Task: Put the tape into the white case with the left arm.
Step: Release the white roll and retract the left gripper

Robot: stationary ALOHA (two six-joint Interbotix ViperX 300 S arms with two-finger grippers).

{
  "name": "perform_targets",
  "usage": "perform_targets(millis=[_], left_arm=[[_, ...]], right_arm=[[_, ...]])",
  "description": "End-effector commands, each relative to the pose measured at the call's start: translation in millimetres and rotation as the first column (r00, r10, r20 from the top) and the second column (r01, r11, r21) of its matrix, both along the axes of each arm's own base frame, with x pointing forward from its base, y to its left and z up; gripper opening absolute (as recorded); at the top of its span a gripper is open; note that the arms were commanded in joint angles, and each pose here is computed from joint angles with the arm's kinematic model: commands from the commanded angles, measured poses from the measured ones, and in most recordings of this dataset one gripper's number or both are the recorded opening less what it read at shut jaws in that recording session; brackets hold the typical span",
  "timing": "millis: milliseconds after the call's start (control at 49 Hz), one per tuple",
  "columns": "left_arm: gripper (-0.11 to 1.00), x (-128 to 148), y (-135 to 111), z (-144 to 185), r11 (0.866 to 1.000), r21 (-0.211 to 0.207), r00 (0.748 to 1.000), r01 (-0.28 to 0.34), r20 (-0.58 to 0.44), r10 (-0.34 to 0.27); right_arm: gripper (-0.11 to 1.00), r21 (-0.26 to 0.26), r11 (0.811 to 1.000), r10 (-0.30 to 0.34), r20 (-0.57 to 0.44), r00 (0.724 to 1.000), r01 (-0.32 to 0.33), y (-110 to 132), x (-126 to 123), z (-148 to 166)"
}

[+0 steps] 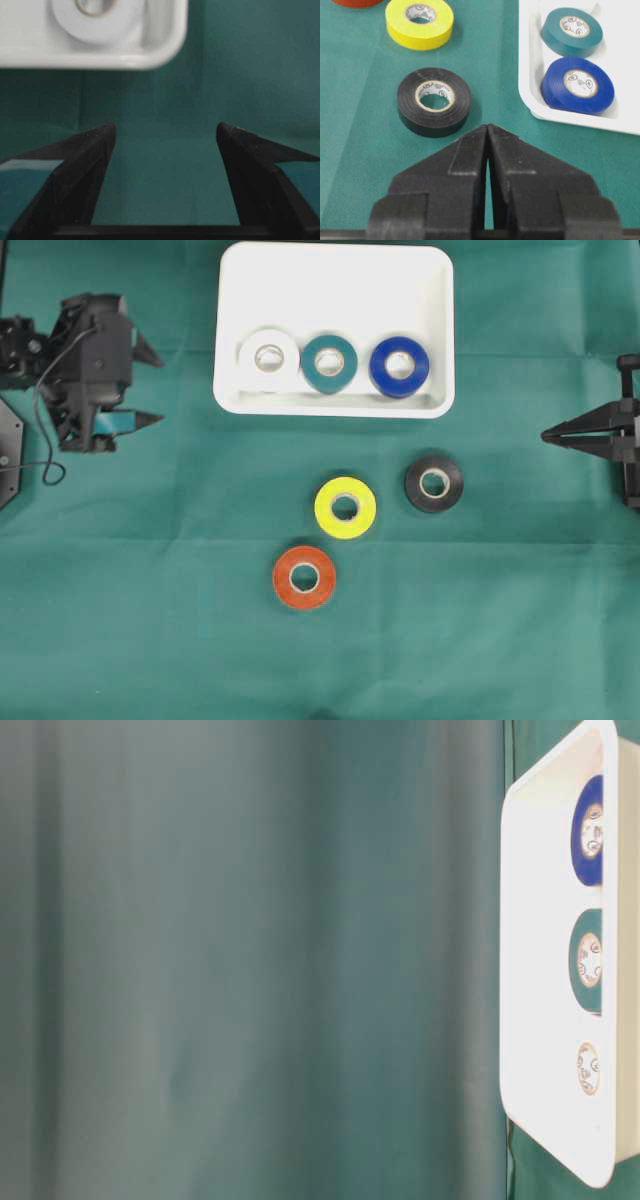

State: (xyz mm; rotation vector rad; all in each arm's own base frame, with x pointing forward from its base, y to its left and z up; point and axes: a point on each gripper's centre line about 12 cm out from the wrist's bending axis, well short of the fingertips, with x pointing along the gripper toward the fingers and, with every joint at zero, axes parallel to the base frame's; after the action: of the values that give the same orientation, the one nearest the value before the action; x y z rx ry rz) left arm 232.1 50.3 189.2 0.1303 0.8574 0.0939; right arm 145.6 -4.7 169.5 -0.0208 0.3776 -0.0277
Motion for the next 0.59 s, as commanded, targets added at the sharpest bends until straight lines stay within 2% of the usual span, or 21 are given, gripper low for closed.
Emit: perform_targets(millis=[0, 327, 490, 572], left_arm=[[0.8, -5, -4, 4, 1.0, -0.001, 1.0, 0.006, 0.027, -0.006], [0.79, -21, -13, 9, 1.0, 0.004, 0.996, 0.027, 0.079, -0.028], [0.79, -23, -27, 4, 0.996, 0.001, 0.994, 0.089, 0.069, -0.089], [0.79, -25, -36, -1, 0.993, -0.018, 0.992, 0.115, 0.058, -0.113]], right_arm=[[-0.09, 0.001, 1.0, 0.0, 0.02, 1.0, 0.0, 0, 3, 7], [-0.09, 0.001, 1.0, 0.0, 0.022, 1.0, 0.0, 0, 3, 7], [-0.09, 0.001, 1.0, 0.0, 0.022, 1.0, 0.0, 0, 3, 7], [-0.09, 0.001, 1.0, 0.0, 0.022, 1.0, 0.0, 0, 3, 7]])
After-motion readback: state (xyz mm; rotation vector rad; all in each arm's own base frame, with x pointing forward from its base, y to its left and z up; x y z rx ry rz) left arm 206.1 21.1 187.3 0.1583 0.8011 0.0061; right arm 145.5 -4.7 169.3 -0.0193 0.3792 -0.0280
